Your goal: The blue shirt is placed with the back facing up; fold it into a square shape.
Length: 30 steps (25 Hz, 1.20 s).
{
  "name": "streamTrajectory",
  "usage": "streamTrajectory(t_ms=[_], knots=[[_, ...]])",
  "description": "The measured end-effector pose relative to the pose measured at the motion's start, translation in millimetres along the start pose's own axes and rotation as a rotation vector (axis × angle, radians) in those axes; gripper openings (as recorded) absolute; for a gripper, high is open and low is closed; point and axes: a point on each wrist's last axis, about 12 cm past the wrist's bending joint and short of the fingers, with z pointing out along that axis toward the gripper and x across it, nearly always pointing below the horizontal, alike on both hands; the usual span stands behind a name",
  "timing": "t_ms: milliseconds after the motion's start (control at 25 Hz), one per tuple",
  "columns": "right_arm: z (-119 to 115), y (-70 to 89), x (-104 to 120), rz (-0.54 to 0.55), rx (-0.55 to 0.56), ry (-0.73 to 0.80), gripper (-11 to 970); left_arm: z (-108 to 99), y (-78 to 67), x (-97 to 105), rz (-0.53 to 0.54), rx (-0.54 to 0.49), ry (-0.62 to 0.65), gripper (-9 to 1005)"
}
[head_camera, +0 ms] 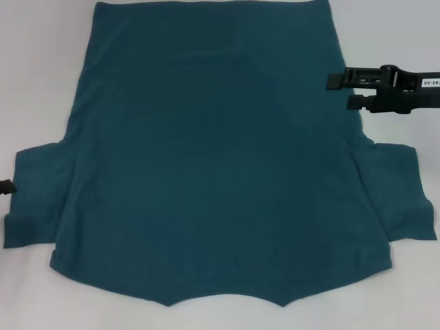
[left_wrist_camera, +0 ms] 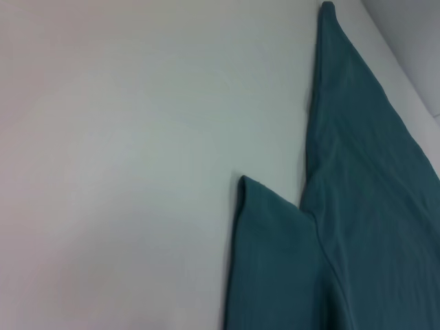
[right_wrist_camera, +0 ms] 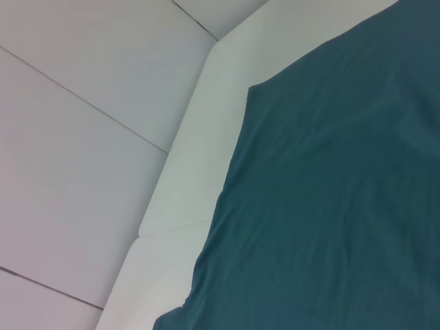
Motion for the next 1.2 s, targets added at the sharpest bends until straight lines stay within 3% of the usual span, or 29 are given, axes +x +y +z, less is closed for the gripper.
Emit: streamTrajectory(t_ms=[1200], knots=[[-4,-5.7,4,0.018,0.01,-0.006,922,12,3.9,10,0.007,-0.025,0.038,798]])
